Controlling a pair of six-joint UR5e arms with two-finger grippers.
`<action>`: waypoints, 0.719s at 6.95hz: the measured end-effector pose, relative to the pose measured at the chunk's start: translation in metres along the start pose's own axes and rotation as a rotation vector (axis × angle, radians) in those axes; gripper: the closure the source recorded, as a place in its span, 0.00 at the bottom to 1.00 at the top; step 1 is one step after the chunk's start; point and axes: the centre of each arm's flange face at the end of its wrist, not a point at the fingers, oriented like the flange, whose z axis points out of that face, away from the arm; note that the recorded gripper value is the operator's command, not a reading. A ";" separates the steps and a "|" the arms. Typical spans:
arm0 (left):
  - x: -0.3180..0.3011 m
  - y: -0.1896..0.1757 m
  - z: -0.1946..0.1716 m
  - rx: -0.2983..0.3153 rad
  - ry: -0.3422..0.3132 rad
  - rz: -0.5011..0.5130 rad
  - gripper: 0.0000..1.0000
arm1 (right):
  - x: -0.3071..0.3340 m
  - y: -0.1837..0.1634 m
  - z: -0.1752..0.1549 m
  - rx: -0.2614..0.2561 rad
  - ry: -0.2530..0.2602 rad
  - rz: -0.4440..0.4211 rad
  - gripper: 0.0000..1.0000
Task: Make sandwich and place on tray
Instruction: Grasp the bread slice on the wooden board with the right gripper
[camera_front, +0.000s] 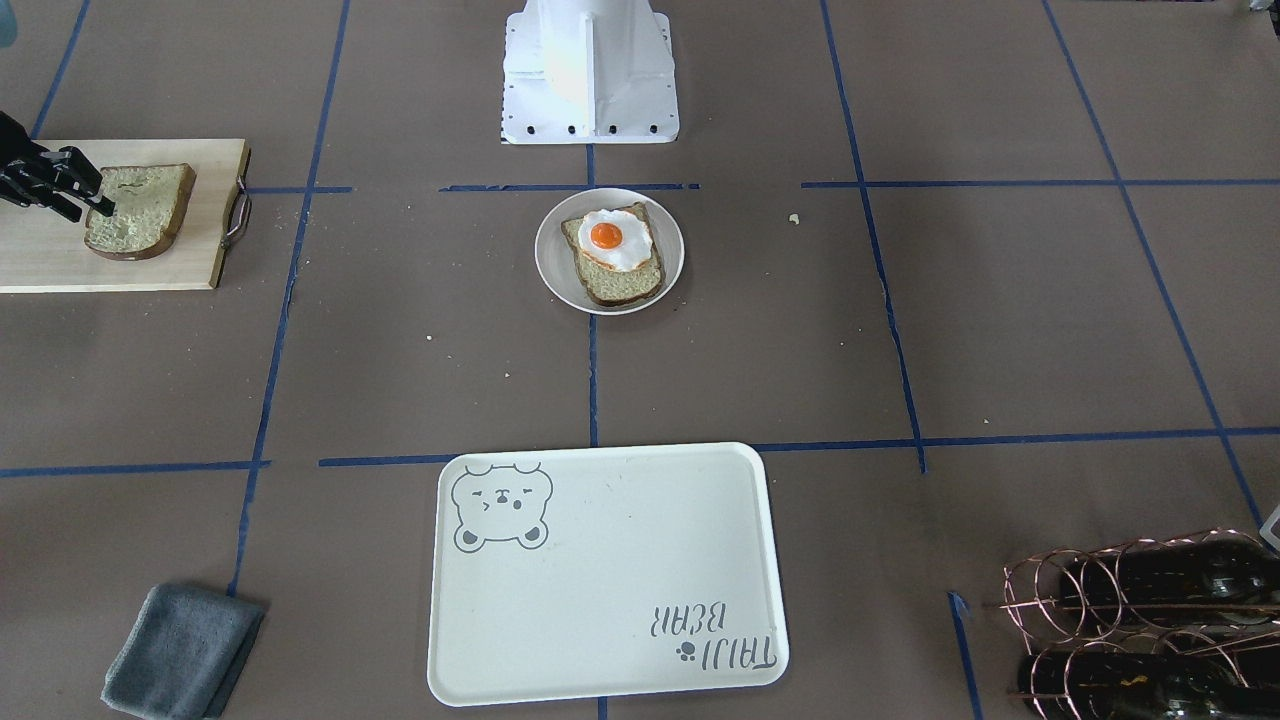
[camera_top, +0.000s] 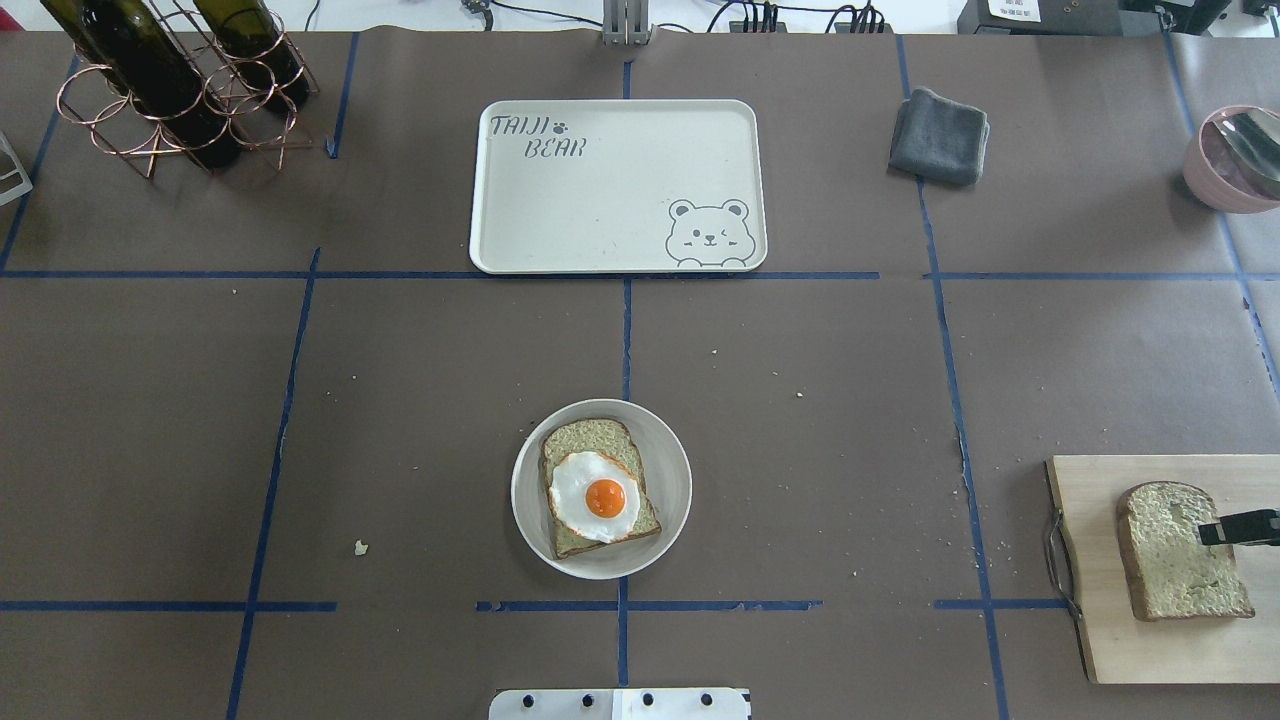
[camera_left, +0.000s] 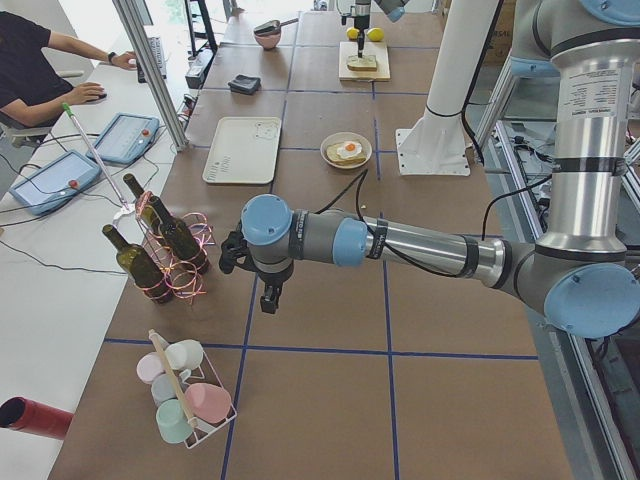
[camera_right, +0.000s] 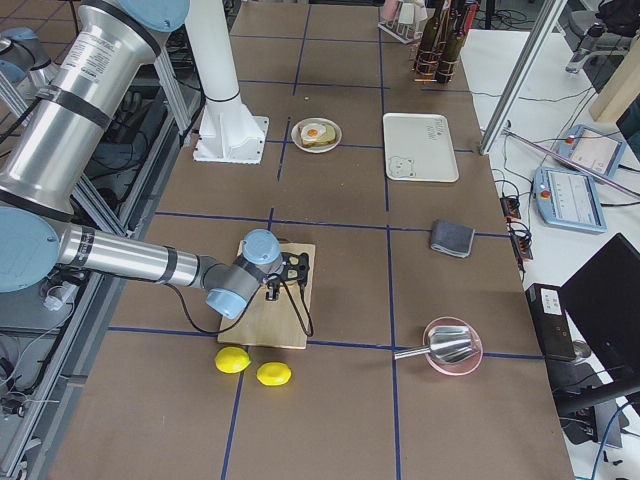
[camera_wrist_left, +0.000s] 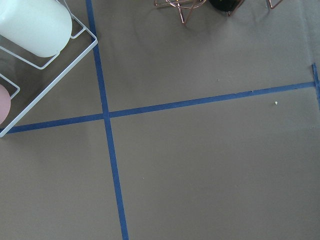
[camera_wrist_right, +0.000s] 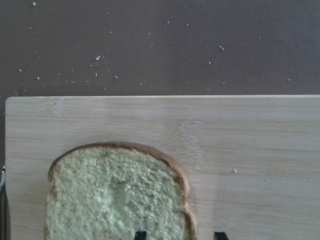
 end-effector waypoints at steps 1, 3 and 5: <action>0.000 0.000 0.000 0.000 0.000 0.000 0.00 | 0.000 0.001 0.000 -0.004 -0.002 0.000 0.98; 0.000 0.000 0.000 0.000 0.000 -0.001 0.00 | 0.000 0.001 0.000 -0.010 -0.005 0.001 1.00; 0.001 0.000 -0.001 0.002 0.000 -0.001 0.00 | -0.002 0.001 -0.001 -0.008 -0.010 -0.003 1.00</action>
